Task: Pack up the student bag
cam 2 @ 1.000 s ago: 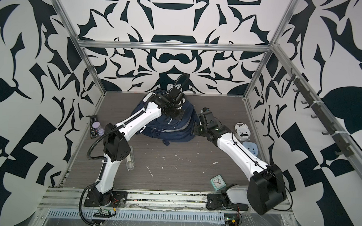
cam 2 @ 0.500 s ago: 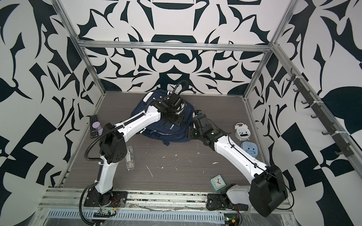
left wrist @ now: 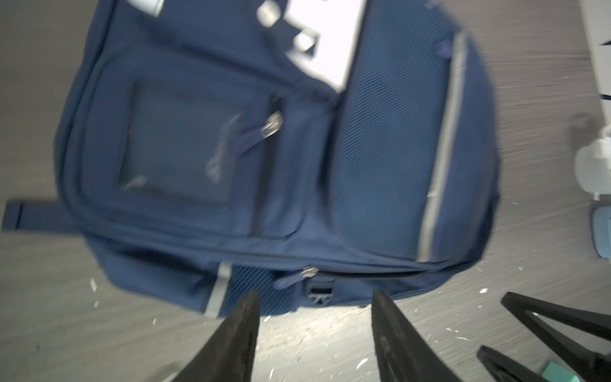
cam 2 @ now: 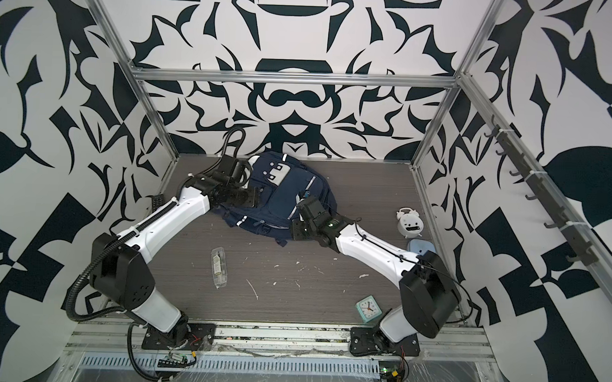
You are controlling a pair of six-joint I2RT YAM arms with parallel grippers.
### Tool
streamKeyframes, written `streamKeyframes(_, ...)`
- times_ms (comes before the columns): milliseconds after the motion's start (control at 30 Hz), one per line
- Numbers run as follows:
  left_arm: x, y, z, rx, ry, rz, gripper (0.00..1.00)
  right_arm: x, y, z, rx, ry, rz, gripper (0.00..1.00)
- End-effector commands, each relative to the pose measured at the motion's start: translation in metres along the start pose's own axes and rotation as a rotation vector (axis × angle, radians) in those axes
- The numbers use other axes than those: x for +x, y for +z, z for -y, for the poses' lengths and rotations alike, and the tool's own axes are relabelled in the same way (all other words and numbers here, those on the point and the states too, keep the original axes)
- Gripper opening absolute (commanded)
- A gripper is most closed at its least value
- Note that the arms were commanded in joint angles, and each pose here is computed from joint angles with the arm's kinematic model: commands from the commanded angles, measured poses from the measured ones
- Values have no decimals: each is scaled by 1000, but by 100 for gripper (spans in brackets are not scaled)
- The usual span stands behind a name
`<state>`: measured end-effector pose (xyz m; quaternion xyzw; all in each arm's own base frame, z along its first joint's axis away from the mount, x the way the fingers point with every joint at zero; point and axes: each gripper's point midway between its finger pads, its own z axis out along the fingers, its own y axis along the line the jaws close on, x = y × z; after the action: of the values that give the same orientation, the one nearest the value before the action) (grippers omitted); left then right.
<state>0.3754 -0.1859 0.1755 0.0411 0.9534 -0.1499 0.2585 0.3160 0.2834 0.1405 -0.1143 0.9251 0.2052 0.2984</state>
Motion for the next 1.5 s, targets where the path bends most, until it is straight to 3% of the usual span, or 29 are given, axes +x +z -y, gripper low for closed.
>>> streamKeyframes(0,6,3,-21,33,-111,9,58,-15,9,-23,-89,42,15,56)
streamKeyframes(133,14,17,-45,-9,-173,4,58,-8,30,-30,-122,71,-42,56)
streamKeyframes(400,34,57,-58,-38,-214,-59,56,-1,57,-23,-62,83,-123,55)
streamKeyframes(633,57,74,-60,-19,-241,-116,42,-7,60,11,4,127,-137,55)
streamKeyframes(1100,97,86,-32,44,-239,-209,36,-32,48,72,96,164,-88,56)
streamKeyframes(1467,111,92,17,93,-186,-235,37,-46,46,81,125,134,-73,57)
